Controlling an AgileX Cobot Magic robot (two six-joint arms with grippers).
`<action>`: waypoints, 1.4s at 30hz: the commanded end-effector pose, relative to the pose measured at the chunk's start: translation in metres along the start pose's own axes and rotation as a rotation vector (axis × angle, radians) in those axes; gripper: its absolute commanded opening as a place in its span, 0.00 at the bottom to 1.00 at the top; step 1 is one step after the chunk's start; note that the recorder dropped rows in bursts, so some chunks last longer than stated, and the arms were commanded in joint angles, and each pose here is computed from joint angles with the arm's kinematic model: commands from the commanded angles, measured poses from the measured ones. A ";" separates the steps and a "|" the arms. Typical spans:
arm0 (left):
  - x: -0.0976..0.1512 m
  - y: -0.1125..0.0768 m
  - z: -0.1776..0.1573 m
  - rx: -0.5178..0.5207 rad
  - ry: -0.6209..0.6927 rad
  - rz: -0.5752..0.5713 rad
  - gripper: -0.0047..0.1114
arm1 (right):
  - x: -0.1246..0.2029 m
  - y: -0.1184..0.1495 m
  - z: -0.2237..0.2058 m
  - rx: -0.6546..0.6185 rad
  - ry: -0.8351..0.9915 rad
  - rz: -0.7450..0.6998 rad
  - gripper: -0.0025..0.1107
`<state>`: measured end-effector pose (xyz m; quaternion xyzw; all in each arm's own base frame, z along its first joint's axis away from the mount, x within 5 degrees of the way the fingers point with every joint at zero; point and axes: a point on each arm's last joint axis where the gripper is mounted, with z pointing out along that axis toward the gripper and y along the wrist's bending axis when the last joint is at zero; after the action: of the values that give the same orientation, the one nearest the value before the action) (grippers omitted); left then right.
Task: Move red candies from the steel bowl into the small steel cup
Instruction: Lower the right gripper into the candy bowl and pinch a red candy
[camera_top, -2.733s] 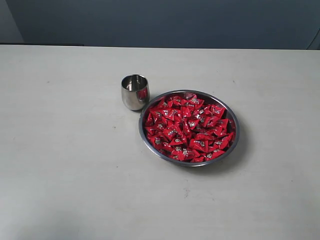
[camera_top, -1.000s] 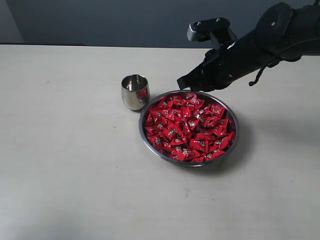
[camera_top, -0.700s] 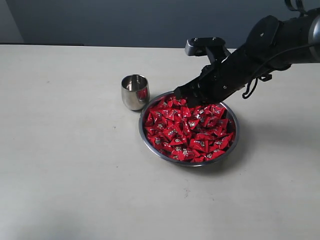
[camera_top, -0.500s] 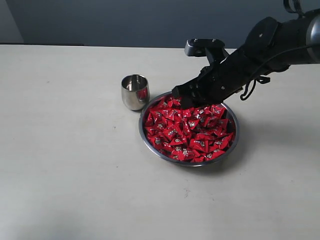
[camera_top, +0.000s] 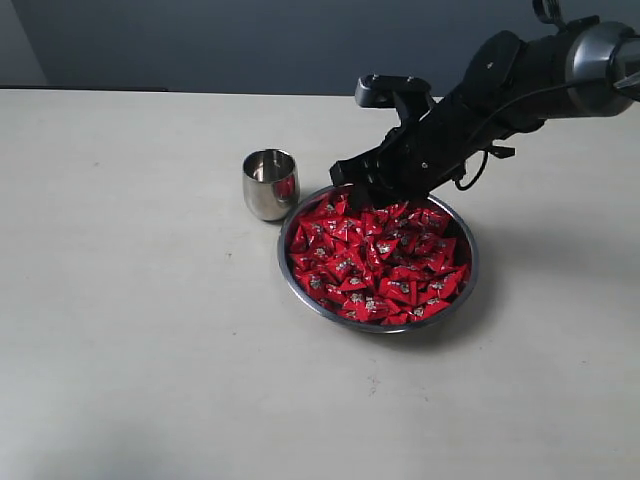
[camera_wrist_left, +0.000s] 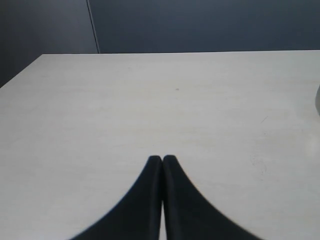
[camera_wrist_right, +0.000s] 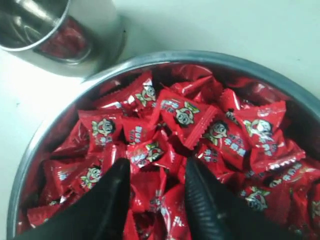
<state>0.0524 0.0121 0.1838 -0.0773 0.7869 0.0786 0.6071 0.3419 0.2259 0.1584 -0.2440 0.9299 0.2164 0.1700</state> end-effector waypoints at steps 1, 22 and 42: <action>0.000 -0.001 0.000 0.011 -0.011 -0.005 0.04 | 0.002 -0.005 0.000 0.055 0.049 -0.011 0.34; 0.000 -0.001 0.000 0.011 -0.011 -0.005 0.04 | 0.011 -0.007 0.023 0.064 0.096 0.004 0.34; 0.000 -0.001 0.000 0.011 -0.011 -0.005 0.04 | 0.010 -0.004 0.021 0.043 0.099 0.026 0.23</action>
<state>0.0524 0.0121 0.1838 -0.0773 0.7869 0.0786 0.6071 0.3391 0.2285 0.1321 -0.2377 0.9456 0.1840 0.1243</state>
